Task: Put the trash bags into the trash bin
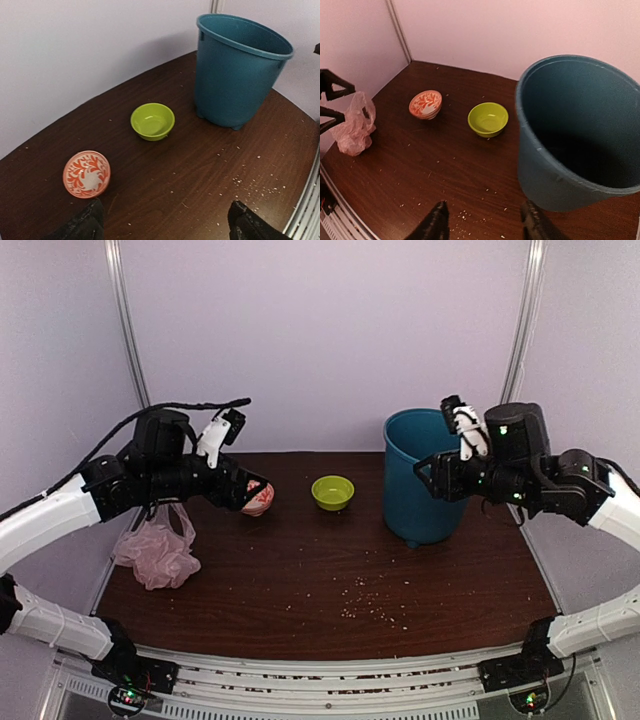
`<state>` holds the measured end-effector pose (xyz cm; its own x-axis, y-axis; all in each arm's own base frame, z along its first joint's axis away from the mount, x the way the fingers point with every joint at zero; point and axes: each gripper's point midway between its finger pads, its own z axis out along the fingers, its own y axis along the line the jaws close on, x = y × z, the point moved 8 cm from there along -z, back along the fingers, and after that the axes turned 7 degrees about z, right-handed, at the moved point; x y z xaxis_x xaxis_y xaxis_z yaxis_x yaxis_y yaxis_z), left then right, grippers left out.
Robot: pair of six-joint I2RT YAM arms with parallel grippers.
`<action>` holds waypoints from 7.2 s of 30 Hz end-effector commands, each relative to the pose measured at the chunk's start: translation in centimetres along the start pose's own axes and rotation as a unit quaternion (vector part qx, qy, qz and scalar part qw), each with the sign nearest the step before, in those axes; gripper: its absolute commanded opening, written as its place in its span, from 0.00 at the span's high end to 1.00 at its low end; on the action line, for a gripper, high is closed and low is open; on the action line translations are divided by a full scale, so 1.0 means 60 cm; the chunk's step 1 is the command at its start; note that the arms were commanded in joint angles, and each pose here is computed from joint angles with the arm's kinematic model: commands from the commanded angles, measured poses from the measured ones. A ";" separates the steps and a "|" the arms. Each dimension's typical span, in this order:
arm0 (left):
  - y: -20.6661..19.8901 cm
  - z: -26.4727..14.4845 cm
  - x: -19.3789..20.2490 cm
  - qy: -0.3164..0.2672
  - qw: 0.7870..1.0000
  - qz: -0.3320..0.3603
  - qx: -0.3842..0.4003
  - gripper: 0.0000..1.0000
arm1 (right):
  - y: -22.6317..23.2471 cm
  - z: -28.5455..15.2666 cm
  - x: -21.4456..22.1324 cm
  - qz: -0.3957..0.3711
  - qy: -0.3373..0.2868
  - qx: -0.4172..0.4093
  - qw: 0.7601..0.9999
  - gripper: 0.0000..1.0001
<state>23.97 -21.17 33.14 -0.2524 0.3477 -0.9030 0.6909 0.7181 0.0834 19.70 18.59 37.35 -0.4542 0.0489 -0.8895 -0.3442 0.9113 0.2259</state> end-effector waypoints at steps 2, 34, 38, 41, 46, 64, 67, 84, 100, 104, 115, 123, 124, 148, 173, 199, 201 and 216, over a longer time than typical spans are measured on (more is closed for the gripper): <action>-0.041 0.011 0.024 0.000 0.997 -0.039 0.063 0.40 | 0.065 0.031 0.059 -0.052 0.062 -0.029 0.996 0.81; 0.147 -0.040 0.071 0.219 0.908 -0.217 -0.284 0.11 | -0.029 0.312 0.152 0.091 0.150 0.152 0.973 0.46; 0.175 -0.066 0.113 0.247 0.879 -0.245 -0.327 0.04 | -0.075 0.304 0.149 0.104 0.143 0.191 0.966 0.46; 0.183 -0.075 0.136 0.263 0.861 -0.264 -0.347 0.03 | -0.099 0.297 0.154 0.110 0.144 0.206 0.962 0.46; 0.185 -0.080 0.167 0.263 0.852 -0.281 -0.354 0.03 | -0.091 0.294 0.171 0.109 0.170 0.153 0.967 0.45; 0.179 -0.019 0.298 0.329 0.828 -0.352 -0.287 0.04 | 0.076 0.252 0.213 0.071 0.217 -0.052 0.972 0.41; 0.156 0.025 0.302 0.300 0.842 -0.397 -0.210 0.15 | 0.076 0.253 0.213 0.064 0.214 -0.052 0.973 0.41; -0.019 0.095 0.021 0.084 0.958 -0.214 0.173 0.92 | 0.075 0.232 0.188 0.047 0.201 -0.063 0.976 0.38; -0.002 0.087 0.198 0.173 0.931 -0.299 0.122 0.43 | 0.083 0.243 0.182 0.025 0.217 -0.056 0.974 0.01; -0.009 0.126 0.216 0.188 0.916 -0.323 0.147 0.39 | 0.097 0.257 0.182 0.011 0.267 -0.046 0.963 0.00; -0.007 0.207 0.240 0.179 0.907 -0.343 0.165 0.38 | 0.098 0.284 0.252 -0.030 0.333 -0.006 0.942 0.00; -0.010 0.193 0.249 0.183 0.908 -0.347 0.144 0.40 | 0.074 0.333 0.315 -0.050 0.350 0.057 0.934 0.11; -0.009 0.182 0.241 0.176 0.912 -0.344 0.138 0.41 | 0.079 0.334 0.316 -0.046 0.353 0.043 0.934 0.18; 0.019 0.021 0.215 0.217 0.914 -0.335 0.075 0.37 | 0.114 0.099 0.287 -0.314 0.026 -0.029 0.949 0.28; 0.014 0.124 0.157 0.077 0.901 -0.372 0.209 0.34 | 0.215 0.040 0.121 -0.059 0.082 -0.092 0.991 0.10; 0.021 0.189 -0.068 0.081 0.948 -0.232 0.201 1.00 | 0.039 0.047 0.047 0.147 0.024 -0.057 0.987 0.14; 0.028 0.141 -0.126 0.023 0.969 -0.191 0.158 1.00 | 0.042 0.049 0.044 0.148 0.025 -0.058 0.987 0.14; -0.209 0.070 0.008 0.020 0.964 -0.115 0.238 1.00 | 0.043 0.057 0.034 0.117 0.031 -0.069 0.990 0.12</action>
<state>20.68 -30.07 36.55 -0.4357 0.1233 -0.8916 0.8446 0.3983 -0.3577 20.47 22.48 33.59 -0.5953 0.2266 -0.7709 -0.2974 0.8291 0.4735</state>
